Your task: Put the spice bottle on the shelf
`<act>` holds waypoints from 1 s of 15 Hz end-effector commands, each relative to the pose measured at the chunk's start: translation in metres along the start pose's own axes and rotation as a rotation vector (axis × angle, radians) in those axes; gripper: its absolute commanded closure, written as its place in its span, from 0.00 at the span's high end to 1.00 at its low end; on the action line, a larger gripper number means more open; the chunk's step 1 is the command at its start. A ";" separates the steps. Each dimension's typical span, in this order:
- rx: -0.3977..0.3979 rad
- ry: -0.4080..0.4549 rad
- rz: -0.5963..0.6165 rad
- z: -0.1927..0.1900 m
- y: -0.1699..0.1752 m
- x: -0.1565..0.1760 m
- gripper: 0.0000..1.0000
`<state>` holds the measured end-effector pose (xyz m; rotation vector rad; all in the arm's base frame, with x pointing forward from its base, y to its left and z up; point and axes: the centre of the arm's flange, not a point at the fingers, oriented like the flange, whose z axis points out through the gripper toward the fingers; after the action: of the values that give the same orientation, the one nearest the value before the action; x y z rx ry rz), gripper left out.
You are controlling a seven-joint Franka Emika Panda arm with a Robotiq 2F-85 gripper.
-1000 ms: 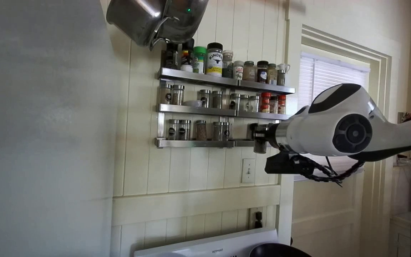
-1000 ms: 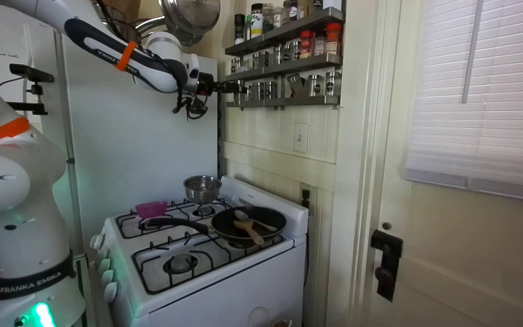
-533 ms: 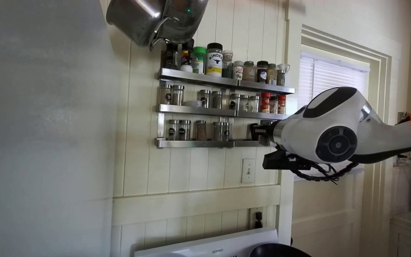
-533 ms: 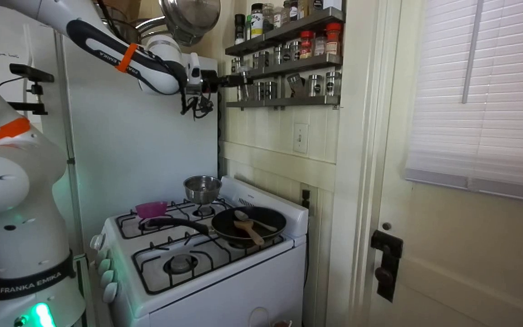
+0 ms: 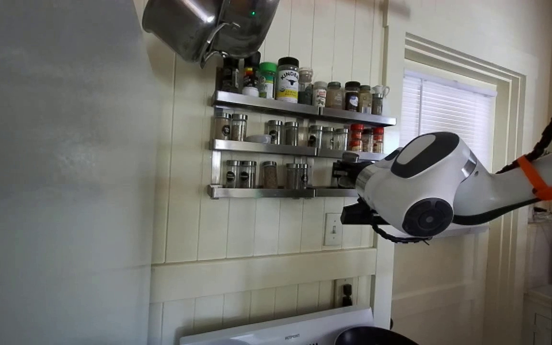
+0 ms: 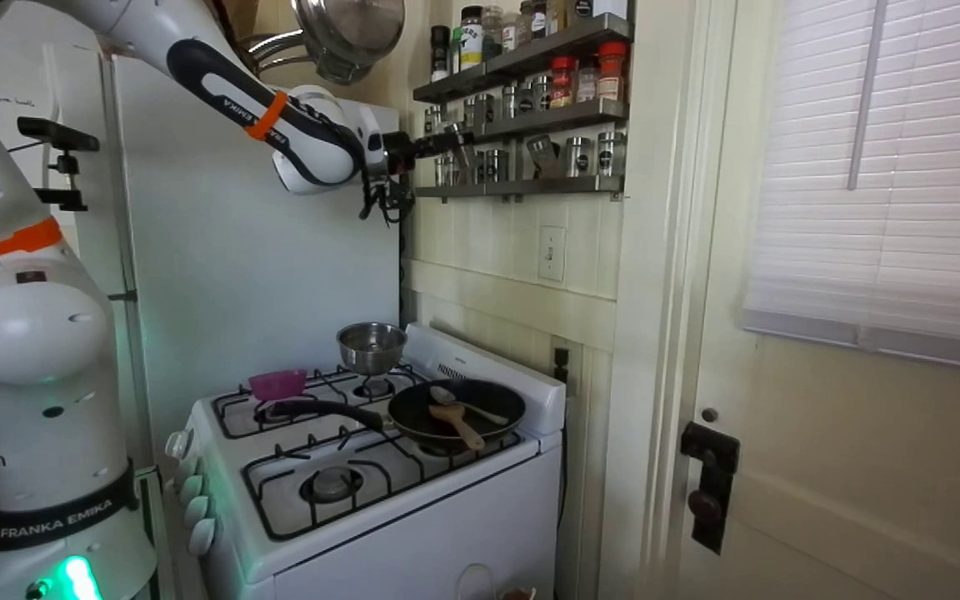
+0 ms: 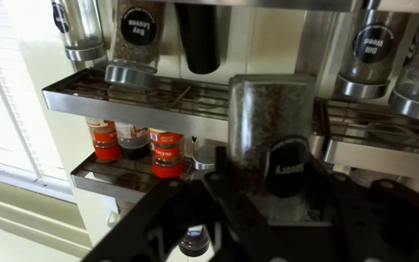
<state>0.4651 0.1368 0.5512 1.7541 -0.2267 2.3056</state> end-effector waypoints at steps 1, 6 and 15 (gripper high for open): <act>0.060 0.034 0.037 0.021 0.000 -0.009 0.23; 0.103 0.037 0.032 0.032 -0.004 -0.014 0.23; 0.026 0.104 0.001 0.042 0.001 -0.016 0.23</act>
<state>0.4997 0.1256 0.5474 1.6812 -0.1870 2.3873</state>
